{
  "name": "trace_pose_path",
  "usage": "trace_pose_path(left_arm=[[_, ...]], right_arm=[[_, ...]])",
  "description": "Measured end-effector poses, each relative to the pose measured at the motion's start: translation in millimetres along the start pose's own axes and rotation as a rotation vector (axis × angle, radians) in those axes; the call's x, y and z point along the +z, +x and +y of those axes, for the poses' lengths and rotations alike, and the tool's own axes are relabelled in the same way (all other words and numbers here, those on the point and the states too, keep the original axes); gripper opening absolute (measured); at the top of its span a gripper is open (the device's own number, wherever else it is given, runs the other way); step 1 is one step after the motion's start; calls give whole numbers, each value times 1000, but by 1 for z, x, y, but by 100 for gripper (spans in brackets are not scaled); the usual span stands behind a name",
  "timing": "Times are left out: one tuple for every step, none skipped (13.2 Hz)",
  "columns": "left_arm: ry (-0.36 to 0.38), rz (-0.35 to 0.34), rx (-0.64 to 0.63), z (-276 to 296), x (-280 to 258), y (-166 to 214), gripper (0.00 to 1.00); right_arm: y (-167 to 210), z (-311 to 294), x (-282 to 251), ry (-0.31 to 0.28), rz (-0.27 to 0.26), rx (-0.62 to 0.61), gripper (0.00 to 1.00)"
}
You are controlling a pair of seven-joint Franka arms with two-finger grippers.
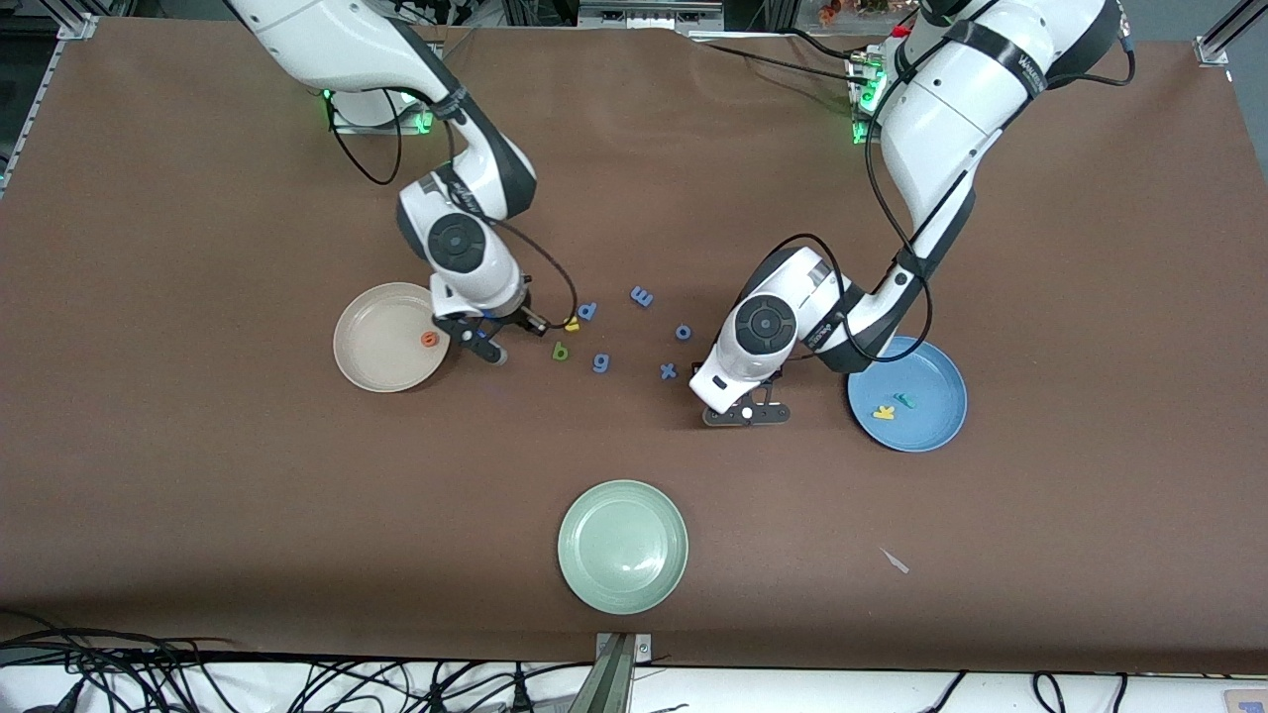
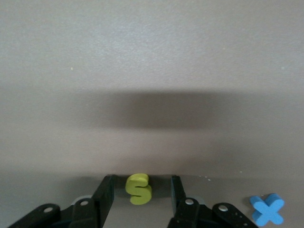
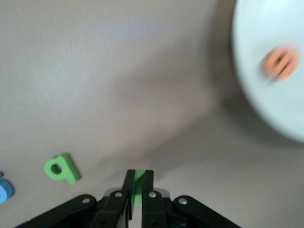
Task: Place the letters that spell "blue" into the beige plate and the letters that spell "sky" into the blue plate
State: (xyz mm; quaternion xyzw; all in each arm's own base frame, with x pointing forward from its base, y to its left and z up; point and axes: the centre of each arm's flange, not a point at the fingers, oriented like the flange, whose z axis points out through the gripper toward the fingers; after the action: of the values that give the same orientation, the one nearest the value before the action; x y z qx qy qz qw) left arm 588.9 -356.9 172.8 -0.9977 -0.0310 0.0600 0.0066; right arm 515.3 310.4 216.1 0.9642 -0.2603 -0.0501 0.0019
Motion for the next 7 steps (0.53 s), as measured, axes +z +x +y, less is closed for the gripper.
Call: trace_pose_path(left_arm=[[6, -7, -3, -2, 0, 1, 47], [11, -10, -9, -3, -1, 1, 34], [14, -13, -18, -3, -2, 2, 22], [16, -14, -32, -4, -3, 2, 22], [21, -16, -40, -6, -5, 4, 22], [37, -24, -49, -10, -13, 7, 22], [56, -29, -62, -20, -28, 13, 22]], right_arm=[[12, 10, -14, -14, -4, -61, 9], [22, 20, -26, -31, -12, -134, 9], [31, 30, -34, -49, -23, -202, 9], [43, 42, -39, -68, -33, -263, 9], [59, 57, -41, -81, -38, -317, 9], [73, 71, -38, -91, -43, -358, 9], [83, 84, -34, -101, -52, -388, 9]])
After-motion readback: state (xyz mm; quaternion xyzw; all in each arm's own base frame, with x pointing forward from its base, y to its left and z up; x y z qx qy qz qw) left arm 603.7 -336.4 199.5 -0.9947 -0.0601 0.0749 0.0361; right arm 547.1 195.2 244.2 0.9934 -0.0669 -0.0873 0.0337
